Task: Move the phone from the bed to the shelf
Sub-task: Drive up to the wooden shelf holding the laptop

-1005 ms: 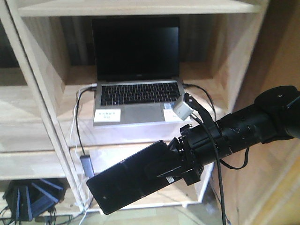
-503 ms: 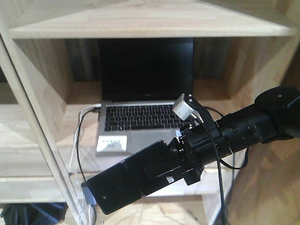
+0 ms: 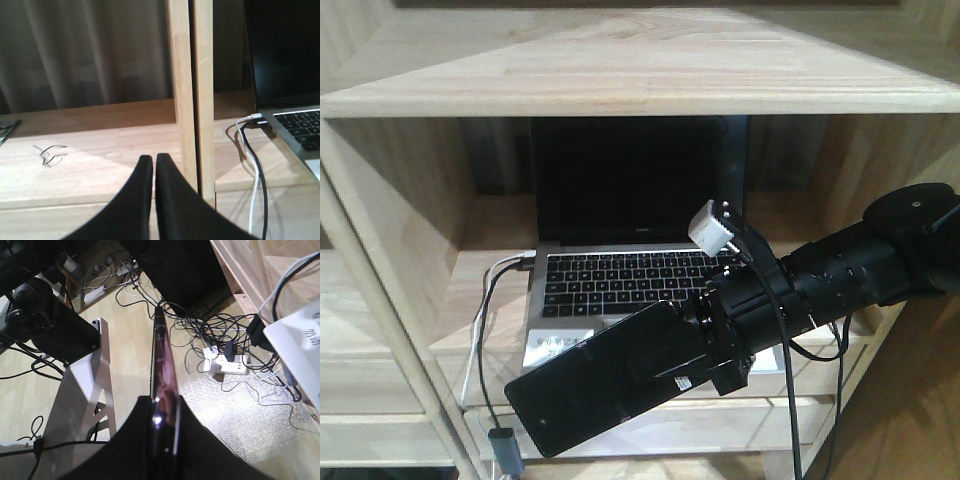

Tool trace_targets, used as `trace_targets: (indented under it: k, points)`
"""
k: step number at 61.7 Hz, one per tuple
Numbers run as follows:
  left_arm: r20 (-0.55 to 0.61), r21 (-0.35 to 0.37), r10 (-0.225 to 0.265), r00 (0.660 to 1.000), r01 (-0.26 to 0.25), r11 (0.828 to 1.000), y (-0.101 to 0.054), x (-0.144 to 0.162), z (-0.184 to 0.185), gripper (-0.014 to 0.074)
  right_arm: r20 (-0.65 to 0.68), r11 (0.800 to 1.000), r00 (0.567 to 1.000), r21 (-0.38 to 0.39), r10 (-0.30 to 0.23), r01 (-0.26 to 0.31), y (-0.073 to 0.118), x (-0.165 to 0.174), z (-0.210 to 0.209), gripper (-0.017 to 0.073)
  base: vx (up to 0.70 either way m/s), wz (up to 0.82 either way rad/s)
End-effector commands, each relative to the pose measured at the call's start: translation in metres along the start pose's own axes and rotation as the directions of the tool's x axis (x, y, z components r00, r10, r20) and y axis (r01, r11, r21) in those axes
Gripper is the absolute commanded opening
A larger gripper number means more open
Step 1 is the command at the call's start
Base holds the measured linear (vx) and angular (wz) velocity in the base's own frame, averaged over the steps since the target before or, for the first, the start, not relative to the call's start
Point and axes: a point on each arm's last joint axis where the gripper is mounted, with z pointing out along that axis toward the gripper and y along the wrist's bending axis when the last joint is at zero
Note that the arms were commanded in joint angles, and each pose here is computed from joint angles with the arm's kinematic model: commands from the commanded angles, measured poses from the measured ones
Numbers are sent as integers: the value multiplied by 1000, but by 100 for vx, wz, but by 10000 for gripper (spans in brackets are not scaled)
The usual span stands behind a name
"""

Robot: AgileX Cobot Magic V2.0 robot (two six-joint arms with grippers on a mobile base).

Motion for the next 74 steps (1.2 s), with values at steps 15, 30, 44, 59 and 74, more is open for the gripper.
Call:
trace_targets:
  k: [15,30,44,59,74]
  points:
    - [107,-9,-14,994,15,1000,2,-14,-3,1,73,994,997,-101,-26,33,21,-14,-10,-2,5,-3]
    - [107,-9,-14,994,15,1000,2,-14,-3,1,73,994,997,-101,-26,33,21,-14,-10,-2,2,-1]
    - [107,-9,-14,994,15,1000,2,-14,-3,1,73,994,997,-101,-26,33,21,-14,-10,-2,0,0]
    - [107,-9,-14,994,15,1000,2,-14,-3,1,79,995,997,-91,-25,32,20,-15,-10,-2,0,0]
    - [107,-9,-14,994,15,1000,2,-14,-3,1,82,995,996,-94,-18,26,20,-15,-10,-2,0,0]
